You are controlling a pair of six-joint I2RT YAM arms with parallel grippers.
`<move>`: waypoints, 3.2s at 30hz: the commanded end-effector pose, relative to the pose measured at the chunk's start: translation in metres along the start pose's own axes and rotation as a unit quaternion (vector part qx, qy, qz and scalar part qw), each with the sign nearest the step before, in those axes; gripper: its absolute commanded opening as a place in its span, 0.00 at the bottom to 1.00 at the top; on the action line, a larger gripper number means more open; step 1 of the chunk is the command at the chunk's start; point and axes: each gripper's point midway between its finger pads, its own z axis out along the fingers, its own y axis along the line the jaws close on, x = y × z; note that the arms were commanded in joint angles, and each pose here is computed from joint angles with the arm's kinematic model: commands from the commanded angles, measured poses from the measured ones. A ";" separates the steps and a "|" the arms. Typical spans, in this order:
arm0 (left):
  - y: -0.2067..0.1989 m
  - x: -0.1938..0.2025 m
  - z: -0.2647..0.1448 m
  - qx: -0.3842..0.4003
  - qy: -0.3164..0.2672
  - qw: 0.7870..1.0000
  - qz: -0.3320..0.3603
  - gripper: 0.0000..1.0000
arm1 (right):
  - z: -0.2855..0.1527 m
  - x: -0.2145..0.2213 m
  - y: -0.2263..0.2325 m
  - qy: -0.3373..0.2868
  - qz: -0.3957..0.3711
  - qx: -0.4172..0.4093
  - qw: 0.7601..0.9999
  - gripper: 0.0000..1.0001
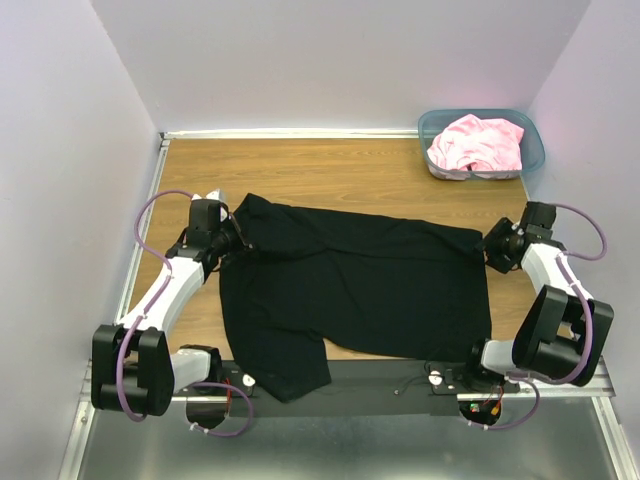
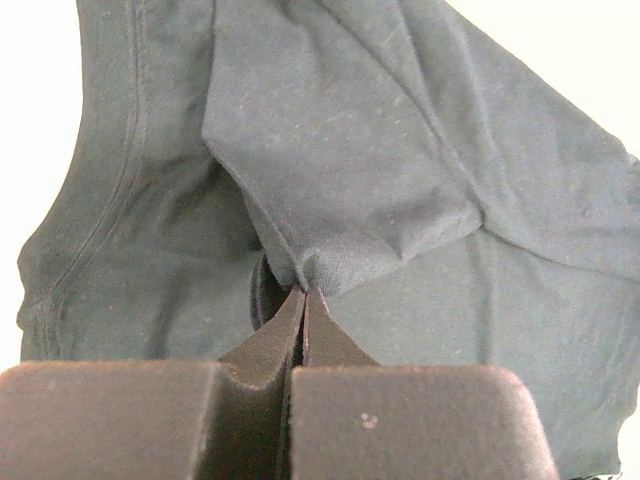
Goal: Fold and stack the t-shirts
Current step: Fold the tshirt
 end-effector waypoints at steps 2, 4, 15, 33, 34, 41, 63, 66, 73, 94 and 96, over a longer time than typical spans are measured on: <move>-0.013 -0.011 -0.009 0.020 -0.008 1.000 0.004 0.00 | 0.010 0.007 0.002 -0.004 -0.041 -0.027 0.999 0.57; -0.014 -0.014 -0.009 0.020 -0.010 1.000 0.006 0.00 | 0.008 0.009 0.005 -0.013 -0.064 -0.048 0.997 0.61; -0.023 -0.027 -0.009 0.033 -0.028 0.999 0.016 0.00 | 0.006 -0.002 0.010 -0.040 -0.098 -0.047 0.993 0.75; -0.022 -0.052 -0.001 0.026 -0.073 0.997 0.000 0.00 | 0.046 0.008 0.025 0.058 -0.133 -0.035 0.989 0.75; -0.018 -0.053 0.001 0.022 -0.074 0.997 -0.013 0.00 | 0.051 0.009 0.028 0.063 -0.133 -0.042 0.988 0.75; 0.005 -0.089 0.031 -0.005 -0.106 0.992 -0.071 0.00 | 0.079 0.004 0.057 0.084 -0.144 -0.065 0.984 0.75; -0.004 -0.161 0.046 -0.014 -0.111 0.993 -0.034 0.00 | 0.067 -0.040 0.086 0.024 -0.335 -0.110 0.935 0.75; 0.000 -0.147 0.044 -0.012 -0.102 0.994 -0.032 0.00 | 0.068 -0.034 0.076 0.029 -0.340 -0.096 0.935 0.75; 0.002 -0.127 0.043 -0.006 -0.089 0.996 -0.027 0.00 | 0.075 -0.020 0.063 0.048 -0.358 -0.089 0.928 0.70; -0.003 -0.118 0.037 0.003 -0.083 0.996 -0.015 0.00 | 0.081 -0.032 0.073 0.029 -0.402 -0.067 0.913 0.67; -0.003 -0.117 0.037 0.002 -0.083 0.996 -0.015 0.00 | 0.083 -0.031 0.075 0.030 -0.406 -0.067 0.911 0.63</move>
